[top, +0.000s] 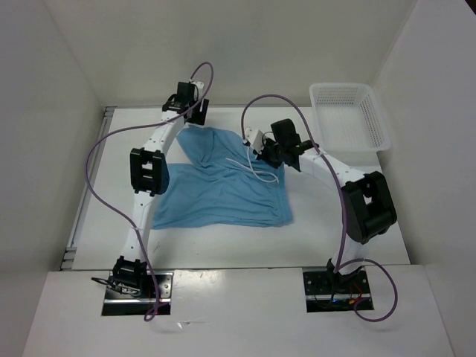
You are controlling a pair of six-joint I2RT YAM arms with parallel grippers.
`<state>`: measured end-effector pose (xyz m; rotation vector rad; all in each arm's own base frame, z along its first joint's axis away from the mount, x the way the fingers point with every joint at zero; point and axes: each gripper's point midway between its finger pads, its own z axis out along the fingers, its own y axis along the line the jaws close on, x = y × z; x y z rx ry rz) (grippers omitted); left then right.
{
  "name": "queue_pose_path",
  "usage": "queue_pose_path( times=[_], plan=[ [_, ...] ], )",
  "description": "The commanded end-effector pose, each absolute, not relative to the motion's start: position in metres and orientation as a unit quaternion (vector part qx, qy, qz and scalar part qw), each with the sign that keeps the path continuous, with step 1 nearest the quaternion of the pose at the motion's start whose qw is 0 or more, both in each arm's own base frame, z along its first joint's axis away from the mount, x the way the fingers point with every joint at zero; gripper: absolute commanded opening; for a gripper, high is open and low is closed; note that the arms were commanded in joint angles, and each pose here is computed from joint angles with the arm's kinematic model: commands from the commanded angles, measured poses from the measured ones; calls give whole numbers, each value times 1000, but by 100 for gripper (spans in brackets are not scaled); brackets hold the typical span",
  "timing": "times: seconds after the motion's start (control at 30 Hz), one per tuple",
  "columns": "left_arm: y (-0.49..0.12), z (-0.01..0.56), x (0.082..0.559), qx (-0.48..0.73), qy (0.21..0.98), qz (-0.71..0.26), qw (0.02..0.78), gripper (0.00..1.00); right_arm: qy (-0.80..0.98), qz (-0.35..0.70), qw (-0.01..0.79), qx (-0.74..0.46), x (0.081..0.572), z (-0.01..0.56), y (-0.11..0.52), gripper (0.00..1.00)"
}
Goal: Fold and stack the shorts
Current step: Fold the shorts
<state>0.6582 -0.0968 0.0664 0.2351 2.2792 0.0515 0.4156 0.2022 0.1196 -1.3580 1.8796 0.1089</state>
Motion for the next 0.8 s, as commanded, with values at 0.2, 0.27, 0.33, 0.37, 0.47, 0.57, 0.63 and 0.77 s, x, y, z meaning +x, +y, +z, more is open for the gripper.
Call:
queue_pose_path(
  times=[0.2,0.27,0.33,0.37,0.47,0.57,0.63,0.77],
  plan=[
    [-121,41,629,129,932,-43,335,78,749,39,371,-548,405,103,194,0],
    [-123,37,625,132,935,-51,325,78,747,38,375,-547,408,106,195,0],
    [-123,29,621,132,939,-51,315,78,749,39,371,-548,408,102,195,0],
    [-125,29,621,134,938,-57,314,78,747,38,375,-547,410,105,196,0],
    [-141,21,611,147,940,-75,297,75,749,34,374,-546,412,102,196,0],
    [-148,15,602,154,944,-82,280,70,745,22,382,-546,418,108,194,0],
    [-146,5,600,152,948,-77,270,66,745,22,382,-546,418,108,194,0],
    [-145,8,603,151,946,-73,278,26,745,22,382,-546,418,108,194,0]
  ],
)
